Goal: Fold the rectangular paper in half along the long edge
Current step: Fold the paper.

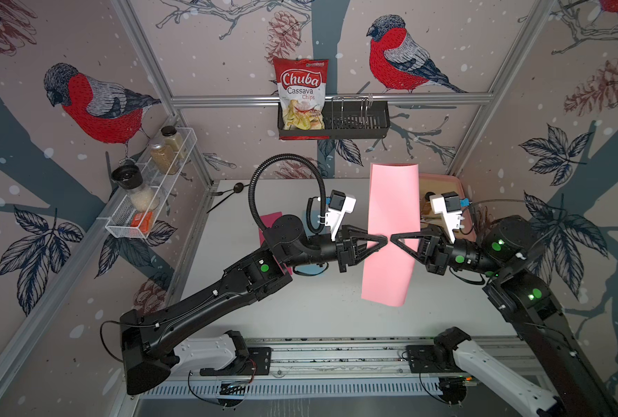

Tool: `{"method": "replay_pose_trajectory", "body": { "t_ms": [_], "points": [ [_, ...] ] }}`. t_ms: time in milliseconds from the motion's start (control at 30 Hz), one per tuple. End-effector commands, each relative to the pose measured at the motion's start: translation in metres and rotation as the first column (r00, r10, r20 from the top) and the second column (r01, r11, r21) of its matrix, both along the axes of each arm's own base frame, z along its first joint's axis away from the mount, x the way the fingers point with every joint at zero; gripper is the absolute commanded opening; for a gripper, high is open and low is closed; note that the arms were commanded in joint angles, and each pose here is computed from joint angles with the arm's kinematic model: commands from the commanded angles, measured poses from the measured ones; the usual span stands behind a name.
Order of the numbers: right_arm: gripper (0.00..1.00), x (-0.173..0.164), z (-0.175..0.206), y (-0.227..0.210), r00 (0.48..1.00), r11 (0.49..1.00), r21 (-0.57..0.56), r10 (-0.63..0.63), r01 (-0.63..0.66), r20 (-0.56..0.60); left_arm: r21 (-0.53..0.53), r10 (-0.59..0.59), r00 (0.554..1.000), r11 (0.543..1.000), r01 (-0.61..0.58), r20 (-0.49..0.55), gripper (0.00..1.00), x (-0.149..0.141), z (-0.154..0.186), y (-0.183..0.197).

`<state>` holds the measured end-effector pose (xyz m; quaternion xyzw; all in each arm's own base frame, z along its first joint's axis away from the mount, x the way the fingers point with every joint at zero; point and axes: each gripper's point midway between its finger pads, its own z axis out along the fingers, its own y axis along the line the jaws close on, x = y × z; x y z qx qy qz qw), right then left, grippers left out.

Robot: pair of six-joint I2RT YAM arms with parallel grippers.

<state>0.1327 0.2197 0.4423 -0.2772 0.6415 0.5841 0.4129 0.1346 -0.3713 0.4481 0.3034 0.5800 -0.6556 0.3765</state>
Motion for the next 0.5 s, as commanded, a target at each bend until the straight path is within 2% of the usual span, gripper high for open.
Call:
{"method": "replay_pose_trajectory", "body": {
  "t_ms": [0,467],
  "points": [
    [0.04,-0.0039,0.0075,0.0026,0.999,0.999,0.022,0.029,-0.029,0.037,-0.026,-0.020,1.000,0.999,0.020,0.023,0.15,-0.0055,0.0095,0.0001],
    [0.05,-0.0089,0.0066,0.0067,0.998,0.998,0.019,0.053,-0.054,0.039,-0.016,-0.034,0.999,0.999,0.034,0.022,0.00,-0.0056,0.0073,-0.0051]
  ]
}}
